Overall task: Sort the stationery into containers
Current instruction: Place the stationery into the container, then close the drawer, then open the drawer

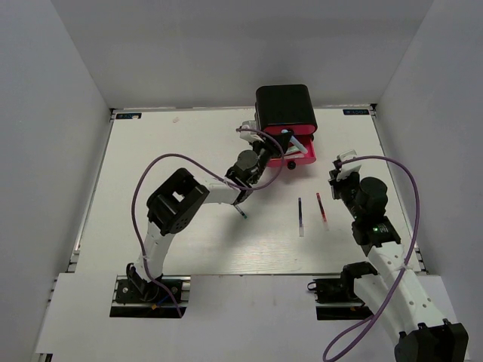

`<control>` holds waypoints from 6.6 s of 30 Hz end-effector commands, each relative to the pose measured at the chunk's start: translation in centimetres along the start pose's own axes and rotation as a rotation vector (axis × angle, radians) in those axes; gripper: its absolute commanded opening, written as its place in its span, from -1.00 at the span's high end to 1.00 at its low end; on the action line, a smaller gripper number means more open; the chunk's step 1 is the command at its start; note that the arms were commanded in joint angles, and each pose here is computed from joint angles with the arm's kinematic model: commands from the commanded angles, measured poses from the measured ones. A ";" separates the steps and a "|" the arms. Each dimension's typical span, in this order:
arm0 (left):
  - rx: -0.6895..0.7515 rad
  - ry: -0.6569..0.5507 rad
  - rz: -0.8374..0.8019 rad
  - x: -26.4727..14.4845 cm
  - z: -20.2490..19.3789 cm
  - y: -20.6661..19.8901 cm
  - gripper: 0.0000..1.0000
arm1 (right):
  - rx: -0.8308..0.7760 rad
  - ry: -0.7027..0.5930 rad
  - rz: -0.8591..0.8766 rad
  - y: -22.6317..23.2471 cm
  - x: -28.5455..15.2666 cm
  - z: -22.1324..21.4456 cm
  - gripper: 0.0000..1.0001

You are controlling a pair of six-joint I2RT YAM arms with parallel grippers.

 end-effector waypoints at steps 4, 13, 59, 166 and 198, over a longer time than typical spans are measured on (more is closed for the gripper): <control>0.065 -0.078 0.089 0.4 1.9 -0.2 0.90 | -0.010 -0.072 -0.022 -0.5 -0.1 1.6 0.92; 0.120 -0.029 0.149 0.6 0.9 0.5 0.69 | -0.005 -0.070 -0.014 -0.4 -0.1 1.5 0.92; 0.560 0.787 -0.023 -29.9 7.3 5.1 -0.72 | 0.571 0.356 0.439 7.9 6.2 -2.3 -0.05; 0.630 0.809 0.067 -29.8 7.1 7.0 -0.81 | 0.816 0.008 0.344 5.0 21.7 -2.8 0.07; 0.635 0.803 0.052 -29.9 7.2 6.8 -0.81 | 0.891 0.138 0.178 3.7 23.0 -8.7 -0.10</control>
Point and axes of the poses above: each gripper's point midway between its finger pads, its own x axis out along the fingers, its own y axis along the line the jaws close on, z = x × y, the point moved 2 cm from there along -x, back along the fingers, and after that the axes turned 12 degrees about x, right-handed, at the moved point
